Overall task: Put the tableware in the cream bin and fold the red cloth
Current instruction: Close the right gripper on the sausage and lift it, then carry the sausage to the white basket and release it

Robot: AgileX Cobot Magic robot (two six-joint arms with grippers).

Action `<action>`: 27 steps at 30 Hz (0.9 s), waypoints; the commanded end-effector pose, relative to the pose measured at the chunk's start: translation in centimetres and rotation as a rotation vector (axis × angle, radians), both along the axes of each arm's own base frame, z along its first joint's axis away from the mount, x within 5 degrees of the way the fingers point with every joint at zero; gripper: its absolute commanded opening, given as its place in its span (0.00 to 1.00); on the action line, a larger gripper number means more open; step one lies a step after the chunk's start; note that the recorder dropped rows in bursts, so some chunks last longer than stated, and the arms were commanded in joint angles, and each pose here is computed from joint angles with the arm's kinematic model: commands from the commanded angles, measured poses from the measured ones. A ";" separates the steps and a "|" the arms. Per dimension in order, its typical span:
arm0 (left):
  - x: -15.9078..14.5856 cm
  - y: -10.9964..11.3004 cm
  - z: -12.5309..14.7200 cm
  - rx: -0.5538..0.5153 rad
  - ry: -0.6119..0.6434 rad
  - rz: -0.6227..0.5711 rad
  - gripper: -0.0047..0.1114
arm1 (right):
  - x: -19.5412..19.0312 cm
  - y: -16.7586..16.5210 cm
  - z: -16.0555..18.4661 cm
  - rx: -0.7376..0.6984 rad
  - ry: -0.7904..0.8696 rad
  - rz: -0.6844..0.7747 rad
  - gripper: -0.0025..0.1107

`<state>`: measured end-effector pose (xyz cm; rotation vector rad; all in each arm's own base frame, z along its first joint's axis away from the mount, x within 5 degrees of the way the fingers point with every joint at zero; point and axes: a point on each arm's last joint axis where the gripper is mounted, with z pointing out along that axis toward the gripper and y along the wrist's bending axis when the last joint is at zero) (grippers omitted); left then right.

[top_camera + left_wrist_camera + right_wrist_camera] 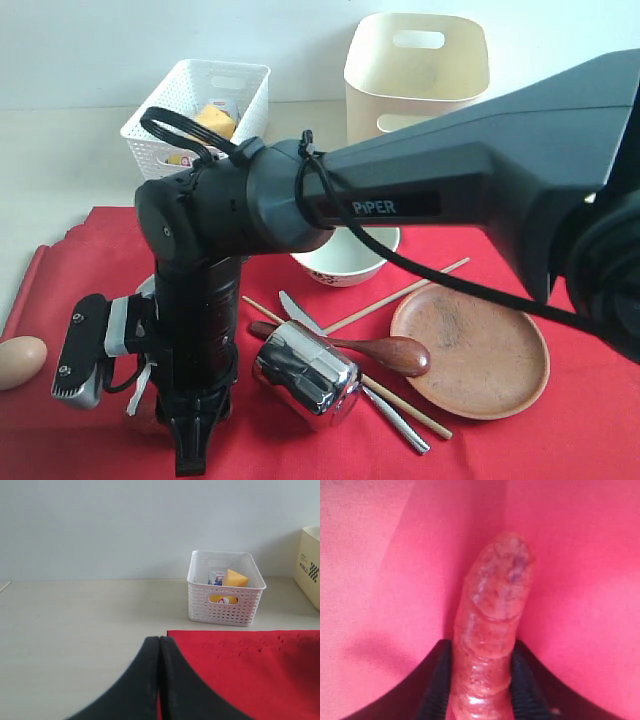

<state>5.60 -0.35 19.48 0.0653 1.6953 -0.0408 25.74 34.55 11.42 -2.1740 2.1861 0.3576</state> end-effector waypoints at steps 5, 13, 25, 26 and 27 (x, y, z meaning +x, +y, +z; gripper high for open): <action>0.0 0.0 0.0 0.004 -0.006 0.001 0.04 | 1.5 1.3 4.0 0.110 -0.112 -0.065 0.02; 0.0 0.0 0.0 0.004 -0.006 0.001 0.04 | 3.8 2.4 6.0 0.243 -0.346 -0.149 0.02; 0.0 0.0 0.0 0.004 -0.006 0.001 0.04 | 8.5 2.1 8.0 0.528 -0.610 -0.393 0.02; 0.0 0.0 0.0 0.004 -0.006 0.001 0.04 | 9.0 1.9 8.2 0.553 -0.616 -0.419 0.02; 0.0 0.0 0.0 0.004 -0.006 0.001 0.04 | 9.5 1.6 8.5 0.583 -0.625 -0.450 0.02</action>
